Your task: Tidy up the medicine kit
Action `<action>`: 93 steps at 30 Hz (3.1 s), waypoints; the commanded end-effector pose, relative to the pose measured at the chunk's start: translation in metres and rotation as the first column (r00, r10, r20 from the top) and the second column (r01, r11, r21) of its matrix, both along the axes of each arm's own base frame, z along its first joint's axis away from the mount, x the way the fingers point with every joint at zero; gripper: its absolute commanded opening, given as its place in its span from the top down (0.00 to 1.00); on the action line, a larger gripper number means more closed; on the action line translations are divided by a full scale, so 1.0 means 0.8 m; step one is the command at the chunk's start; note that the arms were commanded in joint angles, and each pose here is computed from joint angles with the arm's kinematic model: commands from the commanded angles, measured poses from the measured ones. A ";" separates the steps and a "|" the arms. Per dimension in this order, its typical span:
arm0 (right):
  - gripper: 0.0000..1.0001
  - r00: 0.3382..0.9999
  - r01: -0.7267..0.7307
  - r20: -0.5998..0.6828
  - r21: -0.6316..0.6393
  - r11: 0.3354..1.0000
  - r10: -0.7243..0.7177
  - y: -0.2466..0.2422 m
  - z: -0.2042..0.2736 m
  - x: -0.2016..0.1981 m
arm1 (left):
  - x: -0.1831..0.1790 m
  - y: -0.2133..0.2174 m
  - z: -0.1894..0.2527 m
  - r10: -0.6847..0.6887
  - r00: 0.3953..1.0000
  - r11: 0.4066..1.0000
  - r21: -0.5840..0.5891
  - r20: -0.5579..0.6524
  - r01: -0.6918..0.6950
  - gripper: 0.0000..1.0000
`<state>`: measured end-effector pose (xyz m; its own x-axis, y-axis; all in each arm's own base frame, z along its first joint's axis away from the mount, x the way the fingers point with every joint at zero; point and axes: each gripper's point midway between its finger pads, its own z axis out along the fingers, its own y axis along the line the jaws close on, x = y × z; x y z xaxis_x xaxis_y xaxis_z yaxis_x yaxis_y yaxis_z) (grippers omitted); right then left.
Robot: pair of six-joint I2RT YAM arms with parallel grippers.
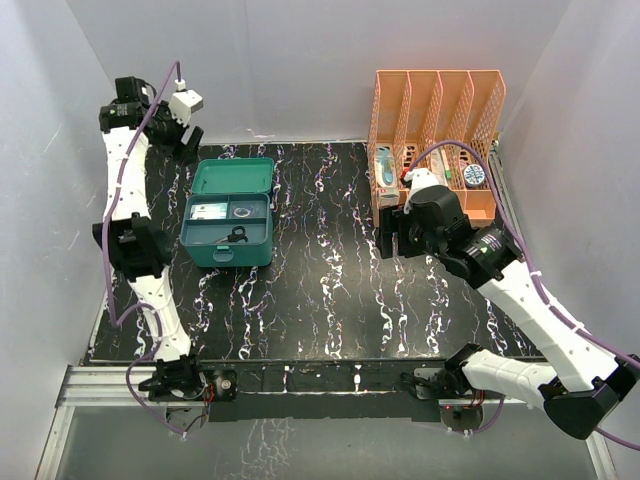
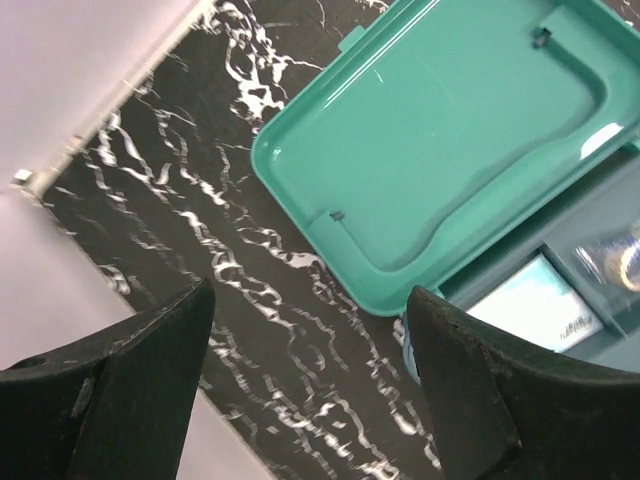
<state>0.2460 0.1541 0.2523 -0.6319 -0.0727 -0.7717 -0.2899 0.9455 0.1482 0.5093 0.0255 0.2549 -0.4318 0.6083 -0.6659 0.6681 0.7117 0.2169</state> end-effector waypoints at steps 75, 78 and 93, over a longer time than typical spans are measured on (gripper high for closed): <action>0.85 0.981 -0.040 -0.184 0.069 0.997 0.052 0.319 -0.156 0.217 | -0.169 -0.004 -0.189 0.411 0.772 0.849 -0.104 -0.484 -0.517 0.97; 0.86 0.982 -0.036 -0.184 0.057 0.998 0.046 0.309 -0.153 0.210 | -0.180 -0.020 -0.186 0.392 0.767 0.848 -0.123 -0.508 -0.516 1.00; 0.88 0.985 0.008 -0.173 0.000 1.000 -0.008 0.258 -0.138 0.179 | -0.230 -0.117 -0.186 0.308 0.780 0.889 -0.128 -0.545 -0.440 0.99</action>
<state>0.3925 0.3768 0.1343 -0.7727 -0.0473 -0.6330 -0.2536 0.9371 0.2397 0.3699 -0.0289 0.1170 -0.8475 0.1461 -0.5103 0.2622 0.9511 -0.1632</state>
